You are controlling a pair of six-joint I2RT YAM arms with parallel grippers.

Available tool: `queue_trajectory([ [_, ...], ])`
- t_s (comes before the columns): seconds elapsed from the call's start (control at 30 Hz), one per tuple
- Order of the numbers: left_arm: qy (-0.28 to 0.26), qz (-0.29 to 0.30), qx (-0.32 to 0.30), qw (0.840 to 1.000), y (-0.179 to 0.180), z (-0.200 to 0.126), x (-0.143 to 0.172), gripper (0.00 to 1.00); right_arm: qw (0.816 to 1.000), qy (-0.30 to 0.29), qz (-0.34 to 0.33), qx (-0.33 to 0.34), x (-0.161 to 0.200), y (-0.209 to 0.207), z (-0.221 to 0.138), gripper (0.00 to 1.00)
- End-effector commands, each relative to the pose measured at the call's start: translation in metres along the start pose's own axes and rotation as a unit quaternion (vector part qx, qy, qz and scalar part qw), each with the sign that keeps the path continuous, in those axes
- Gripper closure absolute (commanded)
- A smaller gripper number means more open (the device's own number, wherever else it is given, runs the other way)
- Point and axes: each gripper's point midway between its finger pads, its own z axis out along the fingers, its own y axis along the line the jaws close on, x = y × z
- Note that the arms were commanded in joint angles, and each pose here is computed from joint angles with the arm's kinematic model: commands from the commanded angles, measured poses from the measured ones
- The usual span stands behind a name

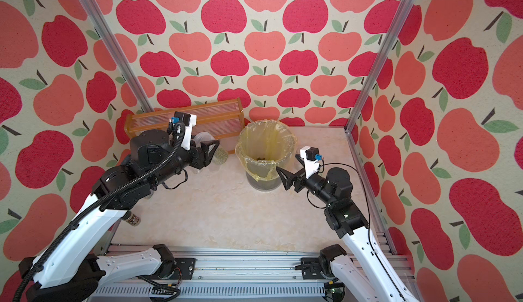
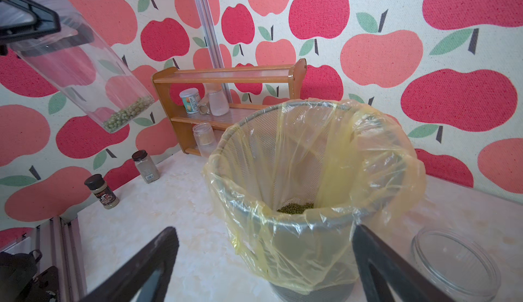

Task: Empty moldy mung beans from jars
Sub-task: Pick up the jar from the center of the board.

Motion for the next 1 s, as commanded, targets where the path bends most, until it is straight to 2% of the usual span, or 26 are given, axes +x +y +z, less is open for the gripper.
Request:
queue_trajectory([
  [0.0, 0.013, -0.002, 0.034, 0.999, -0.012, 0.004, -0.008, 0.45, 0.998, -0.047, -0.03, -0.032, -0.033, 0.011, 0.002, 0.01],
  [0.23, 0.003, 0.001, 0.063, 0.998, -0.028, 0.036, -0.044, 0.46, 0.993, -0.079, -0.065, -0.063, -0.065, 0.014, 0.026, 0.01],
  [0.4, 0.019, -0.021, 0.088, 0.996, -0.033, 0.069, -0.054, 0.46, 0.991, -0.105, -0.071, -0.051, -0.086, 0.009, 0.033, 0.01],
  [0.67, 0.032, -0.043, 0.124, 0.991, -0.041, 0.104, -0.067, 0.46, 0.99, -0.101, -0.066, -0.071, -0.08, 0.009, 0.048, 0.01],
  [0.97, 0.044, -0.07, 0.169, 0.982, -0.049, 0.127, -0.078, 0.46, 0.986, -0.106, -0.076, -0.099, -0.085, 0.015, 0.055, 0.01],
])
